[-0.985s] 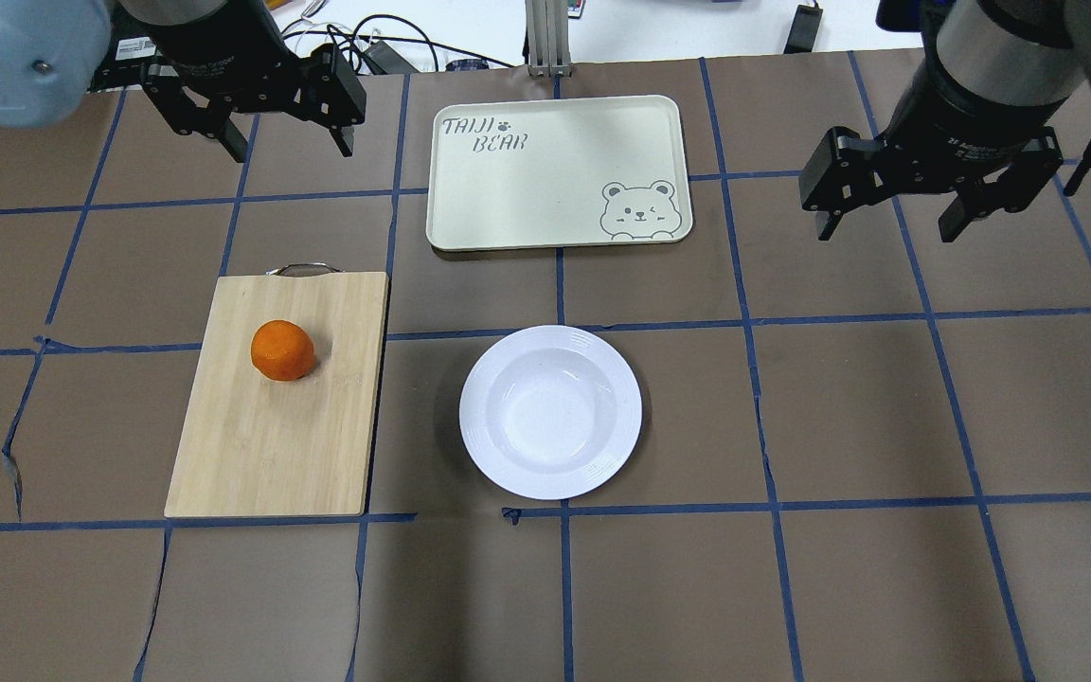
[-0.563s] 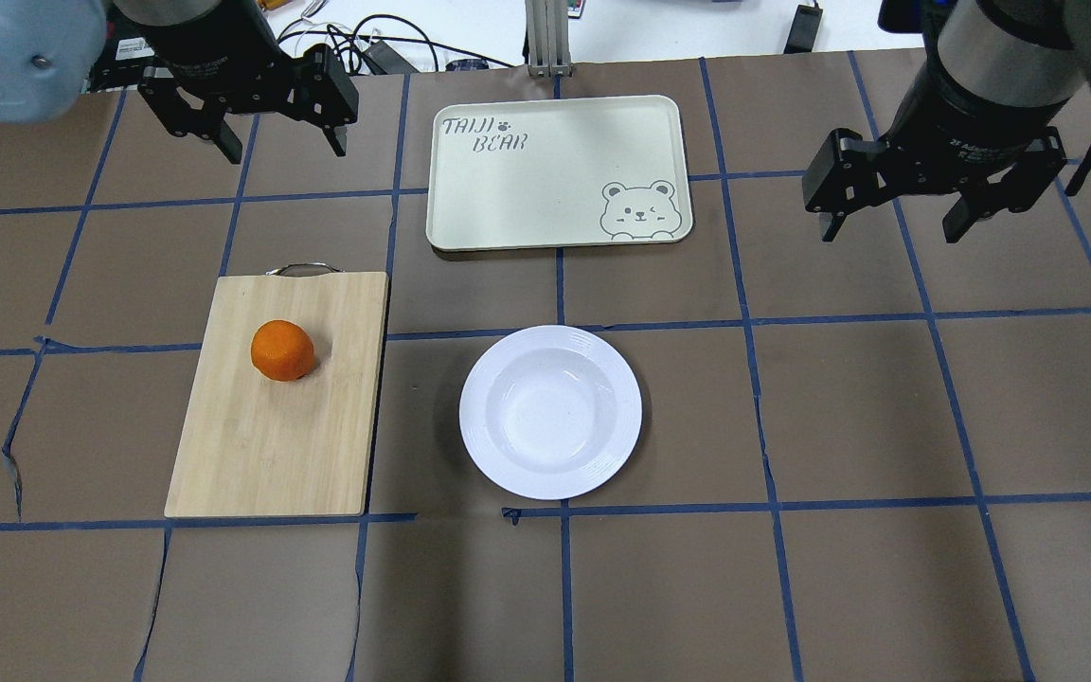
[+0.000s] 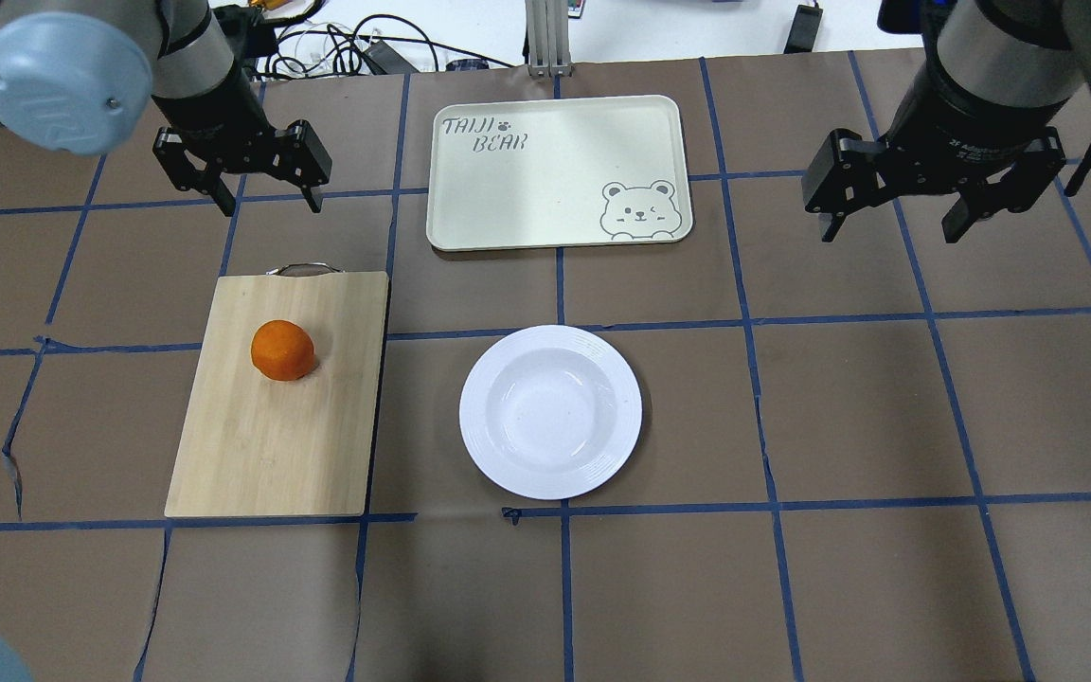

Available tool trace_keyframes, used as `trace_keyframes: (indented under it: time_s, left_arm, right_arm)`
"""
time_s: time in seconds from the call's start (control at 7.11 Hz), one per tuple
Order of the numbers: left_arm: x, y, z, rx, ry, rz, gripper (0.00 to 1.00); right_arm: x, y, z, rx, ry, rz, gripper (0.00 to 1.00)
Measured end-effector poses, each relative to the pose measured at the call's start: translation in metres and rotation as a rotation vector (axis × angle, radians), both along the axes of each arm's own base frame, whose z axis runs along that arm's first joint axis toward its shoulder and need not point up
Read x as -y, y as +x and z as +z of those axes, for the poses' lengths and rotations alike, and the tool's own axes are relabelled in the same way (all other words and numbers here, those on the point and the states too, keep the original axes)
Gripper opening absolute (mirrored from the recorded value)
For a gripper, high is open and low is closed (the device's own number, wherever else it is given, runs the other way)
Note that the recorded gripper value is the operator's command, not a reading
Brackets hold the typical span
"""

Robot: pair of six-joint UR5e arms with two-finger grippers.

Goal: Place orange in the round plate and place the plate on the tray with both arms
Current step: 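Lower the left gripper onto the orange on the cutting board and grasp it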

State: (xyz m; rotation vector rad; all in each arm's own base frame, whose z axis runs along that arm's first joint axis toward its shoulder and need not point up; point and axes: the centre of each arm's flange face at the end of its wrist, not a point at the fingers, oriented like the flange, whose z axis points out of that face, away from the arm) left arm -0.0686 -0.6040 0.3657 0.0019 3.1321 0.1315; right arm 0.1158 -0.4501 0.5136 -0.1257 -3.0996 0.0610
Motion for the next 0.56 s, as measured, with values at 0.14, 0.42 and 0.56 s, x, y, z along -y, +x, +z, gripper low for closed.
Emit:
trace_keyframes:
  time_s: [0.14,0.42,0.56]
  left_arm:
    - [-0.003,0.02,-0.041,0.002,0.024,-0.005,1.0]
    - [-0.022,0.036,-0.108,0.045,0.06,-0.016,0.99]
    - [-0.029,0.037,-0.129,0.051,0.077,-0.028,0.99]
  right_arm:
    - [0.0,0.0,0.0,-0.001,-0.001,0.003,1.0]
    - [0.0,0.0,0.0,-0.003,-0.002,0.007,1.0]
    - [0.0,0.0,0.0,-0.003,-0.002,0.008,1.0]
